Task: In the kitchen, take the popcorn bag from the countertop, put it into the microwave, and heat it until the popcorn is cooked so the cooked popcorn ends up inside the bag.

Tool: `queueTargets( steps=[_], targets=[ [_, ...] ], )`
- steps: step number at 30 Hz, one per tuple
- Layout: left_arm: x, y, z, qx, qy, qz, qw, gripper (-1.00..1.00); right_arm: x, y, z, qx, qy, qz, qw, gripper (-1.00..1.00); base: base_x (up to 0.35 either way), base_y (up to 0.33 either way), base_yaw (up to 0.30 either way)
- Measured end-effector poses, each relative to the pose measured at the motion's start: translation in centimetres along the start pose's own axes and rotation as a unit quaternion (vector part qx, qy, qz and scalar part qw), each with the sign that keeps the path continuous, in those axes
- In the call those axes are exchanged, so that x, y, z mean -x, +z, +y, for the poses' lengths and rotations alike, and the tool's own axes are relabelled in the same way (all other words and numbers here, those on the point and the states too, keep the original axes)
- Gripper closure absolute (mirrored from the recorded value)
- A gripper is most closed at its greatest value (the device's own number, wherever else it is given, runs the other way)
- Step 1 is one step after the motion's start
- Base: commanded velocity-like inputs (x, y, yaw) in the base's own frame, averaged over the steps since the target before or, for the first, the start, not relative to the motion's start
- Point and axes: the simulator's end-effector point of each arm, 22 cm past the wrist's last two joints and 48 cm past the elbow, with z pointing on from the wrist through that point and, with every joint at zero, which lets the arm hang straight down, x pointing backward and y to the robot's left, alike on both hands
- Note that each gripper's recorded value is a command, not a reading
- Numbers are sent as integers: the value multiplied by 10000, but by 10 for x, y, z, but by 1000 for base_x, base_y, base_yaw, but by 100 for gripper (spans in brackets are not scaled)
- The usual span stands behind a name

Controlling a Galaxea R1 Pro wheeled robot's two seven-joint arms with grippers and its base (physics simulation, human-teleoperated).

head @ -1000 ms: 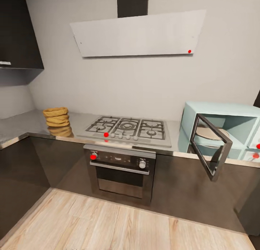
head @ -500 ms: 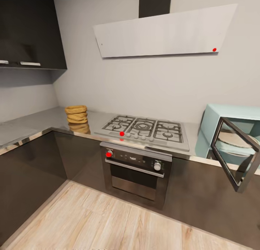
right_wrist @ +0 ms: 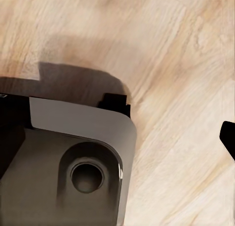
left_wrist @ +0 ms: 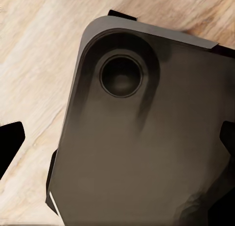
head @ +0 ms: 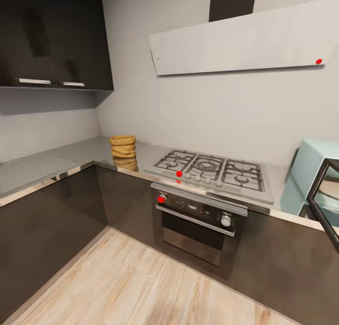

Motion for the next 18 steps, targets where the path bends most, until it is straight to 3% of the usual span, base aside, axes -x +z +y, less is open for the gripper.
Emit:
queueTargets(
  steps=[3,5,7,18],
  targets=[
    [0,0,0,1,6,-1,10000,-100,0,0,1,1,-1,-6,10000,-100,0,0,276],
    [1,0,0,0,12,-5,10000,-100,2,3,18,88,-8,-19,10000,-100,2,0,122],
    [1,0,-1,-9,62,-7,10000,-100,3,4,22,46,-8,-23,10000,-100,104,65,27],
    [0,0,-2,-38,126,5,9999,-100,6,3,17,-14,-39,-86,10000,-100,276,180,2]
  ],
)
